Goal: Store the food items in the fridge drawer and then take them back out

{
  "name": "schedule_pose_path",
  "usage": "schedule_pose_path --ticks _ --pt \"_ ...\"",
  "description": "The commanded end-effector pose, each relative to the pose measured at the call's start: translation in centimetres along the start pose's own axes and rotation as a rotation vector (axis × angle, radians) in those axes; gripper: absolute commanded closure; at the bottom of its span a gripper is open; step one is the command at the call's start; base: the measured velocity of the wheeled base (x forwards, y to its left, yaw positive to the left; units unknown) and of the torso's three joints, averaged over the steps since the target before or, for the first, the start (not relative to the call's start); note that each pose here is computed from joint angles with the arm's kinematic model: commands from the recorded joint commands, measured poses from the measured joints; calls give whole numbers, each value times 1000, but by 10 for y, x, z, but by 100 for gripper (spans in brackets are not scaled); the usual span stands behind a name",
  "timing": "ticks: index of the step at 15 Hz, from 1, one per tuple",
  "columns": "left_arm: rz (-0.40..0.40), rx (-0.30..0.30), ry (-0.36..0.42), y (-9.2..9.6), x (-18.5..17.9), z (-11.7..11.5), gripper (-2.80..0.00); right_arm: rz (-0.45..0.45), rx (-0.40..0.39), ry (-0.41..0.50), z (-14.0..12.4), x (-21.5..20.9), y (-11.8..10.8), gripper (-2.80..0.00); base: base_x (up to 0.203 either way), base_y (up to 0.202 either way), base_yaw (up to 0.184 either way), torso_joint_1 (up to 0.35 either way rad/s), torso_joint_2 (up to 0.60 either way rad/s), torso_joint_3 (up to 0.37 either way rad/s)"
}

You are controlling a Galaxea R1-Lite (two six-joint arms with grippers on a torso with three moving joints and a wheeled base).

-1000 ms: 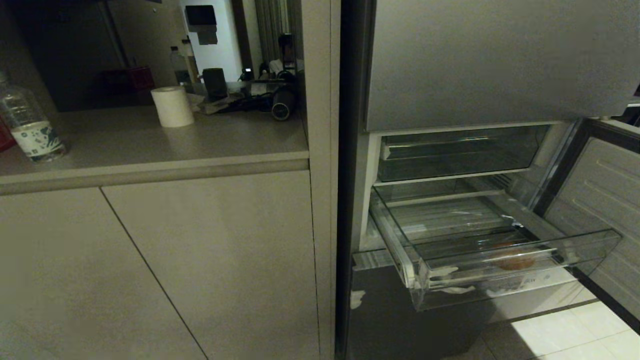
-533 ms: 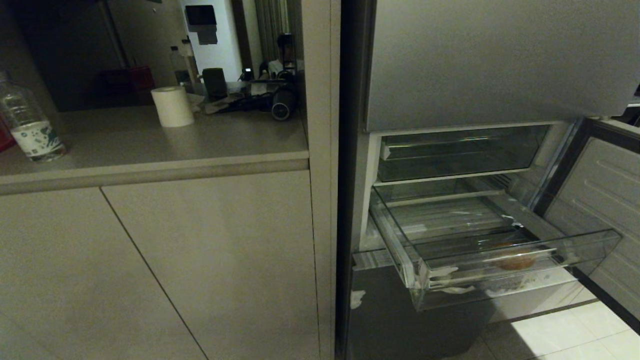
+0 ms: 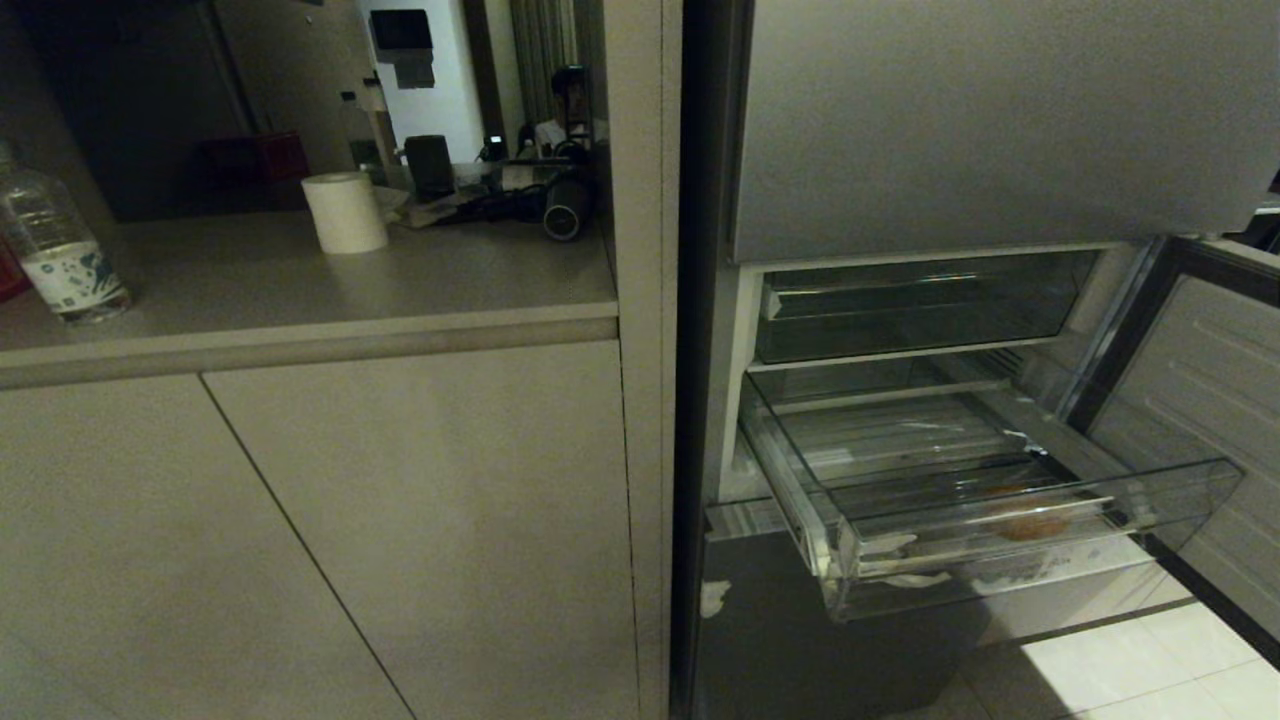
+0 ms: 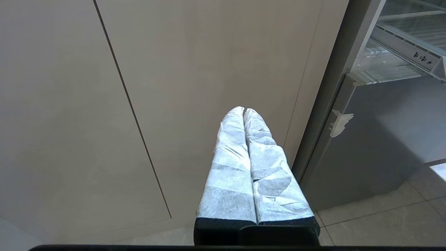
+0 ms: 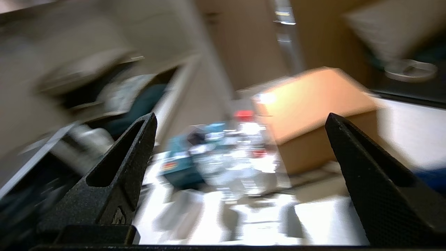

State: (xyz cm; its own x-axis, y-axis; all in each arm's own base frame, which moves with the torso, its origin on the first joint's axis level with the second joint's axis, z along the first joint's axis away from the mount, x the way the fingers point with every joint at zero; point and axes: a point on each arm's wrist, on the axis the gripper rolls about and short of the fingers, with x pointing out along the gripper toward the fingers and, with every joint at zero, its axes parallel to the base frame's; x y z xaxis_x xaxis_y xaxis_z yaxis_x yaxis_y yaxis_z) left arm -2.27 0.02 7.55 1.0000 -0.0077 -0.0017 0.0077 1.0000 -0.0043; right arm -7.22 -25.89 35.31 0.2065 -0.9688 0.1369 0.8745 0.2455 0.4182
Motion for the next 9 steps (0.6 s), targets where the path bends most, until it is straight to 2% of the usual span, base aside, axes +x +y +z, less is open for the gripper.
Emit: schedule_pose_path --ticks 1,3,5,9 --pt "0 0 1 0 0 0 0 110 5 5 -12 -18 49 -280 0 0 0 0 0 0" --pt "0 0 1 0 0 0 0 188 34 63 -37 -37 75 -280 0 0 0 0 0 0" --pt "0 0 1 0 0 0 0 343 55 107 -52 -53 108 -280 0 0 0 0 0 0" --pt "0 0 1 0 0 0 0 660 109 100 -53 -111 165 -280 0 0 0 0 0 0"
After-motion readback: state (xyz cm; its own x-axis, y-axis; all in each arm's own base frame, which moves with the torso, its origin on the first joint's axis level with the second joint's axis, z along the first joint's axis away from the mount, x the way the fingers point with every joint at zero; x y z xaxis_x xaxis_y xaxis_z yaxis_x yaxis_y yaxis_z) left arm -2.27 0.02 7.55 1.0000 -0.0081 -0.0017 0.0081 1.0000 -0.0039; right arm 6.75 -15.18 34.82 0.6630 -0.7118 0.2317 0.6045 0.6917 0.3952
